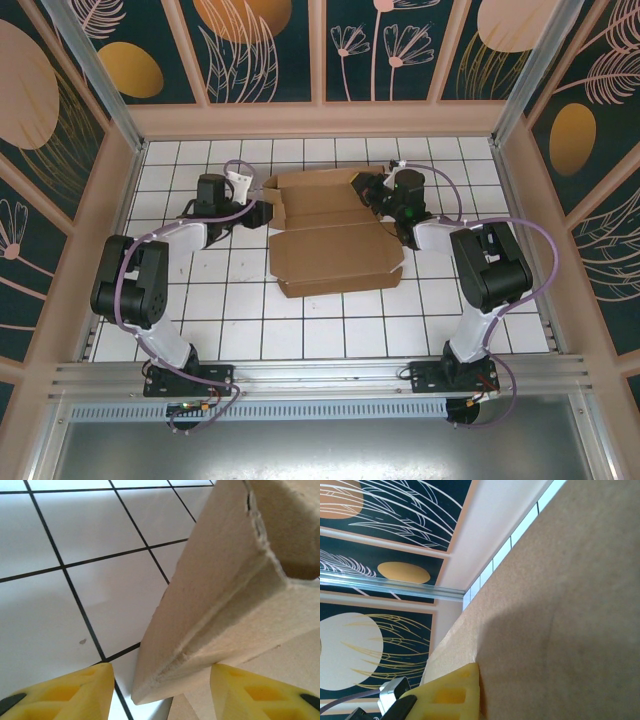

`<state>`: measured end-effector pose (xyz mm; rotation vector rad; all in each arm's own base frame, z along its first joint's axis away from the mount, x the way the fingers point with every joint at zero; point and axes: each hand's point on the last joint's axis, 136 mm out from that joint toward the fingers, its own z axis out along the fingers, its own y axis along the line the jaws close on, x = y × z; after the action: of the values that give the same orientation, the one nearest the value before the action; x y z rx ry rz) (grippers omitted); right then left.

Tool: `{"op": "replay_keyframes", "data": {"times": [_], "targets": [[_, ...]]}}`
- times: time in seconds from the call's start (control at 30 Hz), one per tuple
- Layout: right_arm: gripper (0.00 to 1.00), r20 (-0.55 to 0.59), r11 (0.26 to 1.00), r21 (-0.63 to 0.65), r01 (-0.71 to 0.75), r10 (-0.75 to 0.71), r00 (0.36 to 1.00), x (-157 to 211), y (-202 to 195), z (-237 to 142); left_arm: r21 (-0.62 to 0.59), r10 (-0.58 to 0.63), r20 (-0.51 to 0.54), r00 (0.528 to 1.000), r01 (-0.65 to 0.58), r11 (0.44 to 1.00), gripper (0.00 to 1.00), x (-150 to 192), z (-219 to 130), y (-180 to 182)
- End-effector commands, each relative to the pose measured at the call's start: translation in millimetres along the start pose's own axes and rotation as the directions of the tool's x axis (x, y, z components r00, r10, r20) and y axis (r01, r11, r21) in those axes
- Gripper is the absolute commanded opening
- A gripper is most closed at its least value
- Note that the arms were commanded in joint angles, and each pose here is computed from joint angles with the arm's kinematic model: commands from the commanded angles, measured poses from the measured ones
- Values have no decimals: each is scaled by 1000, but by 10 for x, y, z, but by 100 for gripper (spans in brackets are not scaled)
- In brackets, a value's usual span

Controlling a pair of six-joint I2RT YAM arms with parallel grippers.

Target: Fold the paper box

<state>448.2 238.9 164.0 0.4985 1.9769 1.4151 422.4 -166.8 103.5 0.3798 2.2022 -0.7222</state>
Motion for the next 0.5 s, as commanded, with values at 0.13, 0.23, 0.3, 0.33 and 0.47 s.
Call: {"op": "replay_keyframes", "data": {"times": [0.13, 0.23, 0.3, 0.33, 0.47], "targets": [[10, -108, 993, 106, -43, 55, 993, 320, -383, 26, -54, 126, 69, 990, -122, 991, 54, -226, 11, -98], [10, -115, 994, 95, -51, 62, 991, 340, -350, 20, -98, 152, 63, 986, -145, 985, 54, -251, 58, -89], [10, -116, 995, 89, -54, 64, 991, 347, -319, 13, -125, 172, 53, 984, -164, 979, 55, -266, 91, -80], [10, -116, 995, 83, -52, 61, 991, 349, -287, 8, -144, 177, 51, 983, -169, 975, 55, -279, 103, -66], [11, -116, 995, 78, -68, 76, 990, 348, -229, -9, -187, 202, 66, 977, -186, 965, 57, -344, 108, -57]]}}
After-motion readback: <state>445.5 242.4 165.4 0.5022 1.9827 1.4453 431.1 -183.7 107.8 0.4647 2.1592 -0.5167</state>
